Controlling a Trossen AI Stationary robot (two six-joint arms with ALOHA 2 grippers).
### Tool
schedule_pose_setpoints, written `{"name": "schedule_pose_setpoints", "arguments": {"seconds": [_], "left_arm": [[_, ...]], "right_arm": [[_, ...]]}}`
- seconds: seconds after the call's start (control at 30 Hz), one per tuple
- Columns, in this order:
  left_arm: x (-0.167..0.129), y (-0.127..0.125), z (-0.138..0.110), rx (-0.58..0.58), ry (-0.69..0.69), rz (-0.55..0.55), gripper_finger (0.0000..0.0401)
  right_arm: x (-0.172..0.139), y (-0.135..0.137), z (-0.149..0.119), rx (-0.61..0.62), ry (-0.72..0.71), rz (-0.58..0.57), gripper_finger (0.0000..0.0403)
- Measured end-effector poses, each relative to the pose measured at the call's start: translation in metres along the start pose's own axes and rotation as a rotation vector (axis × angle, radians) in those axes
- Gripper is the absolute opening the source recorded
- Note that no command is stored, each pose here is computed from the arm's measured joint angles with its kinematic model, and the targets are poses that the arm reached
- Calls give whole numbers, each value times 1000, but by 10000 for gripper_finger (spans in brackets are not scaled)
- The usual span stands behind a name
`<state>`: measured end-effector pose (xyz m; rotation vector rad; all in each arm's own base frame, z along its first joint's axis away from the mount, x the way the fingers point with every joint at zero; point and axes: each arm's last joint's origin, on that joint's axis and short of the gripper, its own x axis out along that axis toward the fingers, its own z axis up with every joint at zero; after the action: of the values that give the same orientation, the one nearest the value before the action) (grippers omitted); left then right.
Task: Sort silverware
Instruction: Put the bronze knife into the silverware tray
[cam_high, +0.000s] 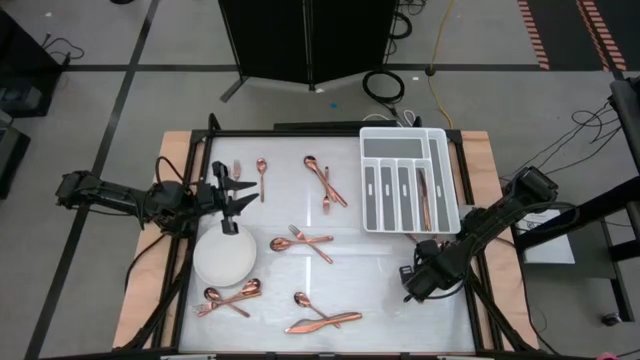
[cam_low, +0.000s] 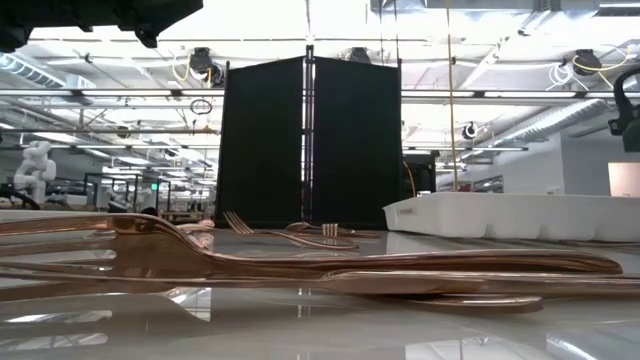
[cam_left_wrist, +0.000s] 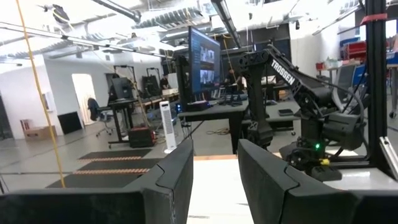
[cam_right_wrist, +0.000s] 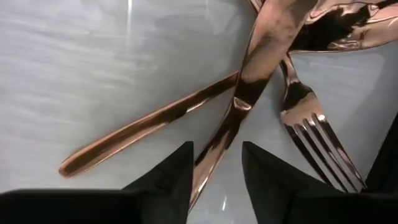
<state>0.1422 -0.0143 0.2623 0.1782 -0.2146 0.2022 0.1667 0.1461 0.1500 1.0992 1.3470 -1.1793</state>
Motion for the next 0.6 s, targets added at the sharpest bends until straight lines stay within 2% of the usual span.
{"name": "schedule_pose_setpoints", "arguments": {"seconds": [0.13, 0.3, 0.43, 0.6], "left_arm": [[0, 0, 0, 0, 0, 0, 128], [0, 0, 0, 0, 0, 0, 128], [0, 0, 0, 0, 1, 0, 128], [0, 0, 0, 0, 1, 0, 128]], "right_arm": [[7, -1, 1, 8, 17, 20, 160], [11, -2, 2, 18, 25, 32, 157], [10, -1, 2, 6, 27, 37, 130], [11, -1, 2, 5, 23, 35, 68]]}}
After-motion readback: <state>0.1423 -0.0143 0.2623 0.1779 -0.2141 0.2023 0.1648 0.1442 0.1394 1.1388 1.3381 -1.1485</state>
